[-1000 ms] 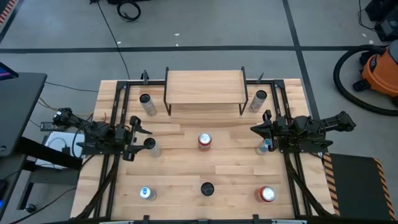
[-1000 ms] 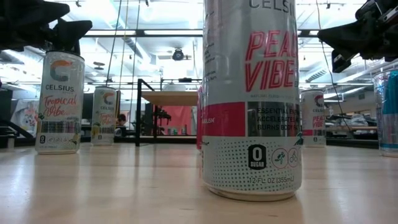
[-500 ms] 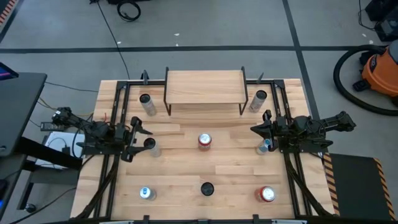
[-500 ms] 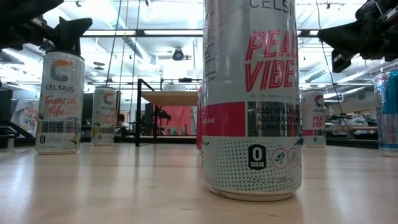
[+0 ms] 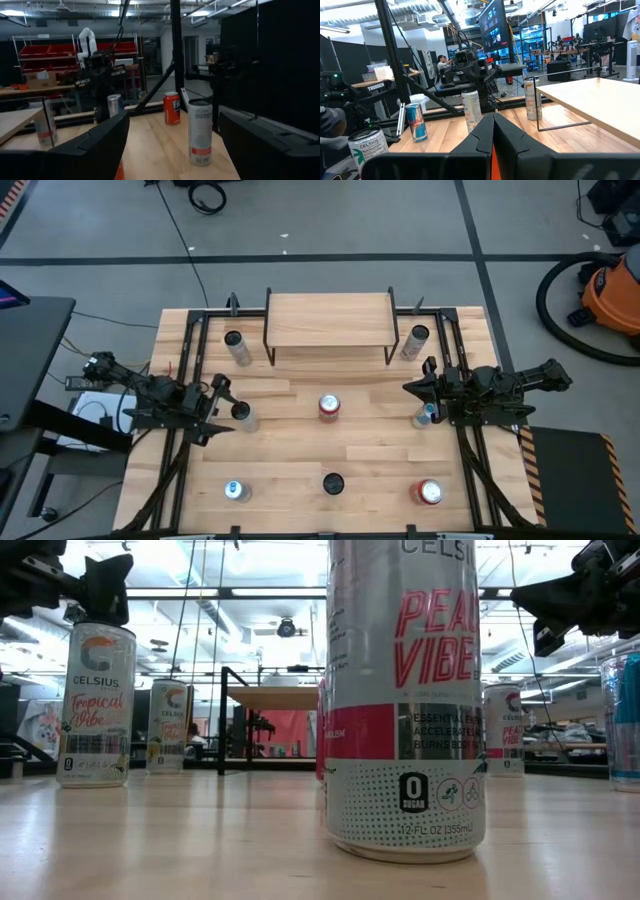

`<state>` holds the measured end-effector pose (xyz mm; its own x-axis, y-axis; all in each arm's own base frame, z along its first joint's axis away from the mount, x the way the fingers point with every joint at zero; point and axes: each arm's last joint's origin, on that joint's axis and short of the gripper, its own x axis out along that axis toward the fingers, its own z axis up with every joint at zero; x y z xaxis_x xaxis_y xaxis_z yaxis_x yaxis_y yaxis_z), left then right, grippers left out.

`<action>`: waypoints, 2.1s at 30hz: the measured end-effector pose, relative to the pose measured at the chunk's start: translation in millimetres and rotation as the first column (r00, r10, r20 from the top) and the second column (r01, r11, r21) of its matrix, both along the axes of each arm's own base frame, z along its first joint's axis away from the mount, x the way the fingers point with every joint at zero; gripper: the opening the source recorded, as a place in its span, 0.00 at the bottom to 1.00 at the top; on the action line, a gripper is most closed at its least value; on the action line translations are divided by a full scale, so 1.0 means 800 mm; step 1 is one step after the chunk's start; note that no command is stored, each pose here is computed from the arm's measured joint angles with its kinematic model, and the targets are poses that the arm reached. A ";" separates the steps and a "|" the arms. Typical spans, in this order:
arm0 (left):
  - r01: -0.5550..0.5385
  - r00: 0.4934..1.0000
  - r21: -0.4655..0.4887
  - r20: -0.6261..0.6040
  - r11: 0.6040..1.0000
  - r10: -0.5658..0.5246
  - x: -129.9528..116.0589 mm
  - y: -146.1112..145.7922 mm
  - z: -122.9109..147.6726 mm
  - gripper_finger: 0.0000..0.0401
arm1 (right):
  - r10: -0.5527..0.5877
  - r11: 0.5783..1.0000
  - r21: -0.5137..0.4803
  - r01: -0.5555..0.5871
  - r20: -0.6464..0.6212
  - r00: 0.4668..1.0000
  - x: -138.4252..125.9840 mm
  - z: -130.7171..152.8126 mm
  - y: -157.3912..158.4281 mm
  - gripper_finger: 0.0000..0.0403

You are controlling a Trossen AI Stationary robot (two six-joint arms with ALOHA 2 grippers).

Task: Place canned beverage on shelf
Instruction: Put the bottom white yellow soda can on the shelf

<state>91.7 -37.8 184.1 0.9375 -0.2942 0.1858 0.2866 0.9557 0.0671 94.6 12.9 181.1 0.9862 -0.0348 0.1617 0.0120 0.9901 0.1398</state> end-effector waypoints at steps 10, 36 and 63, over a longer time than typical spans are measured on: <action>-0.042 0.999 -0.006 -0.010 0.999 0.042 0.001 0.001 -0.001 0.79 | 0.000 1.000 0.000 0.000 0.000 1.000 0.000 0.000 0.000 0.04; -0.093 0.995 -0.072 -0.033 0.993 0.091 0.001 0.004 -0.001 0.79 | 0.000 1.000 0.000 0.000 0.000 1.000 0.000 0.000 0.000 0.04; -0.132 0.991 -0.015 -0.032 0.991 0.131 0.002 0.005 -0.003 0.79 | 0.000 1.000 0.000 0.000 0.000 1.000 0.000 0.000 0.000 0.04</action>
<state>93.0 -34.1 181.8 0.9732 -0.1652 0.1600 0.1602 0.9861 0.0436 94.7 13.0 181.1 0.9863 -0.0344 0.1613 0.0117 0.9901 0.1397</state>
